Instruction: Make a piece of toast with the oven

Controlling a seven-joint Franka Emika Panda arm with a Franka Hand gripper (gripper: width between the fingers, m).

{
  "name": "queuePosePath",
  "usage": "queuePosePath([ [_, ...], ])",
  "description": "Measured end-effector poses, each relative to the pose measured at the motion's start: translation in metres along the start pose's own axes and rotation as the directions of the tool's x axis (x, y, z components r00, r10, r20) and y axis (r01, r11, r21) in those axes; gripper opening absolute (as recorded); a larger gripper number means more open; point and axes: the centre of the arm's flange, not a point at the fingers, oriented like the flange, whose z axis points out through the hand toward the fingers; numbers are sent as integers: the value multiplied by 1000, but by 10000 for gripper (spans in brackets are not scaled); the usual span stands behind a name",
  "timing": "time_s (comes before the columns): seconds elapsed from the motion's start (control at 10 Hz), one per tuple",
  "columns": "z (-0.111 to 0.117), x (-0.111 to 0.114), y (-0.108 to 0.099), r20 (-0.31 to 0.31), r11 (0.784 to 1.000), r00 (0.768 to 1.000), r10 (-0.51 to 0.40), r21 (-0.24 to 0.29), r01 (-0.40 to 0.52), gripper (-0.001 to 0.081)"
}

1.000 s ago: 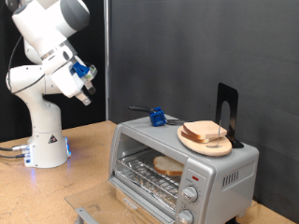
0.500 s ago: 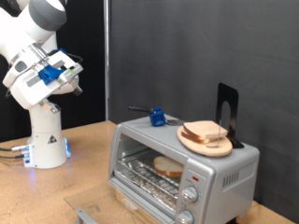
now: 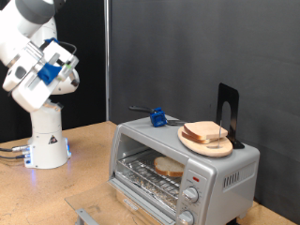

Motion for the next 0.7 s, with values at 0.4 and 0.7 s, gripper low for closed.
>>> queuePosePath([
  [0.4,14,42,52,-142,989,985,95,-96,-110,808],
  [0.7,13,31,54,2,991,991,132,34,-132,808],
])
